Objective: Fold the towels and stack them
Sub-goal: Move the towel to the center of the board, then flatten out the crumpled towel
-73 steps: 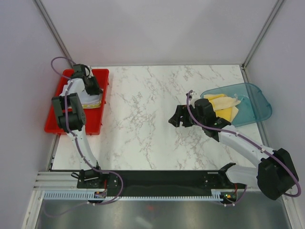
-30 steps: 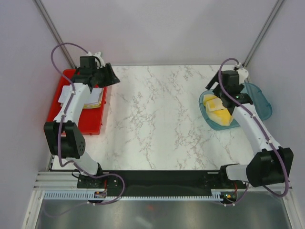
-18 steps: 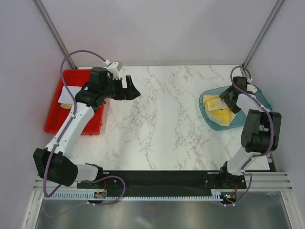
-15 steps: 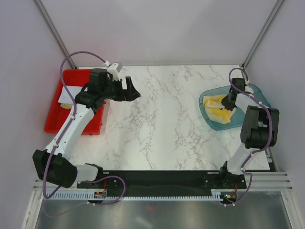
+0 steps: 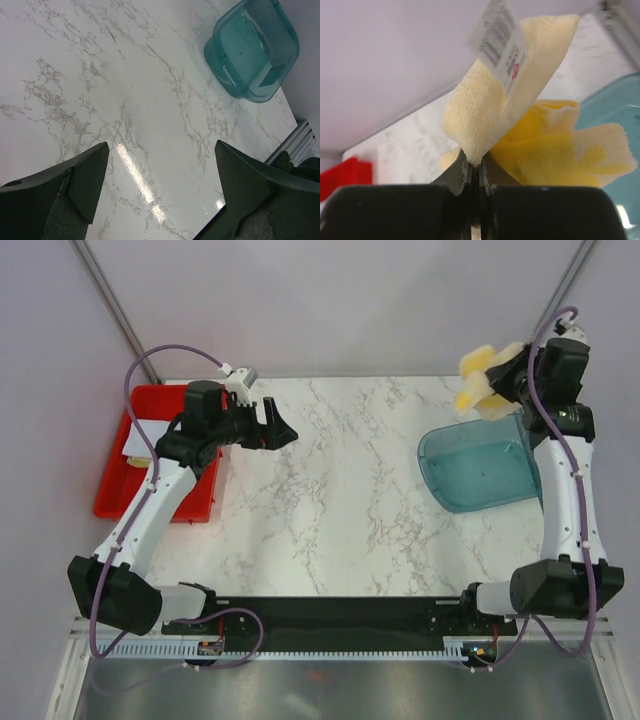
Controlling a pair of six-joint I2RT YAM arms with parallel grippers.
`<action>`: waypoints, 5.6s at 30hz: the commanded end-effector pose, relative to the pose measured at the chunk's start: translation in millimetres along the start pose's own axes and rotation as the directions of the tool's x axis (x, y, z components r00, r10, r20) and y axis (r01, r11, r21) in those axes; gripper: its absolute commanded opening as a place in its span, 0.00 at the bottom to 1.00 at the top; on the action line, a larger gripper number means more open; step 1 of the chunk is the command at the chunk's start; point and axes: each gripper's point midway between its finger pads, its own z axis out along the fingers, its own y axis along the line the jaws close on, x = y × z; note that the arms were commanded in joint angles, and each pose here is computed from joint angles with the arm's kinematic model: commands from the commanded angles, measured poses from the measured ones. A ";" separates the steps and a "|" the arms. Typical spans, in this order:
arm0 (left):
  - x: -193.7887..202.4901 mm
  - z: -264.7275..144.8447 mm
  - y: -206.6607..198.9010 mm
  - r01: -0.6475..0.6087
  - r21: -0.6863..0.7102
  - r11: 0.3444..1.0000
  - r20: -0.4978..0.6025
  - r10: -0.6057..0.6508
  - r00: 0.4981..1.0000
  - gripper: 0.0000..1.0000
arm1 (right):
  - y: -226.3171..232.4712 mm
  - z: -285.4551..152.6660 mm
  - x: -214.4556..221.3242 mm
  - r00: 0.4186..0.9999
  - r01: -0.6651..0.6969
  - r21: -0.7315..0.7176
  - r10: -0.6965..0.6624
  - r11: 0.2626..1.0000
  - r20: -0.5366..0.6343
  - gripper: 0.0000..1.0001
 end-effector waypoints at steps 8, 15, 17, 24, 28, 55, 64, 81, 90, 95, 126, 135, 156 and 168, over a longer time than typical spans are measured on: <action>22.4 -13.9 7.3 0.030 -0.037 0.999 0.013 -0.029 0.999 0.93 | 127.1 -85.7 226.6 0.873 -0.001 -0.486 -0.236 0.874 -0.426 0.23; 67.9 -0.9 18.5 0.063 -0.018 0.998 -0.103 -0.064 0.993 0.92 | 89.4 -59.2 317.5 0.724 0.139 -0.517 -0.443 0.845 -0.529 0.46; 74.0 3.8 18.7 0.073 -0.002 0.997 -0.131 -0.072 0.989 0.91 | 99.0 -74.3 328.4 0.677 0.124 -0.603 -0.511 0.788 -0.529 0.58; 77.4 29.7 7.3 0.140 0.075 0.987 -0.177 -0.125 0.976 0.85 | 54.3 -76.6 330.0 0.639 0.293 -0.488 -0.548 0.822 -0.540 0.70; 94.8 55.4 -11.0 0.162 0.120 0.979 -0.232 -0.131 0.964 0.83 | 33.7 -61.3 328.7 0.681 0.329 -0.337 -0.469 0.882 -0.563 0.61; 208.5 143.6 -93.2 -0.333 0.046 0.942 -0.176 0.336 0.925 0.67 | 30.9 74.9 257.6 0.820 0.305 -0.108 -0.318 0.946 -0.476 0.53; 231.7 161.4 -81.4 -0.403 -0.043 0.914 -0.242 0.382 0.892 0.53 | 32.2 71.4 217.2 0.854 0.254 -0.128 -0.284 0.959 -0.436 0.52; 209.9 124.3 -52.7 -0.457 -0.031 0.889 -0.281 0.431 0.857 0.02 | 100.6 55.7 242.6 0.717 0.355 -0.728 -0.671 0.587 -0.191 0.65; 181.7 127.3 -17.5 -0.305 0.039 0.952 -0.333 0.300 0.894 0.02 | 109.7 31.8 293.8 0.540 0.424 -0.903 -0.819 0.063 0.196 0.63; 166.0 128.8 2.8 -0.260 0.004 0.965 -0.308 0.249 0.918 0.02 | 98.5 32.5 304.0 0.451 0.466 -0.881 -0.833 -0.088 0.322 0.65; 132.6 185.5 50.5 -0.406 -0.004 0.914 -0.271 0.390 0.880 0.02 | 35.2 105.9 375.1 0.217 0.269 -0.950 -0.952 -0.156 0.218 0.63; 119.9 195.0 57.7 -0.398 -0.015 0.917 -0.260 0.381 0.887 0.02 | 31.5 102.1 348.1 0.229 0.297 -0.947 -0.955 -0.119 0.191 0.00; -12.9 -44.7 -125.1 -0.443 0.183 0.878 0.183 0.413 0.892 0.02 | 178.9 -192.3 153.2 0.721 0.448 -0.890 -0.624 0.087 0.302 0.00; -32.4 -119.0 -176.6 -0.430 0.283 0.857 0.300 0.347 0.889 0.02 | 197.7 -306.0 79.5 0.762 0.585 -0.811 -0.338 -0.010 0.553 0.00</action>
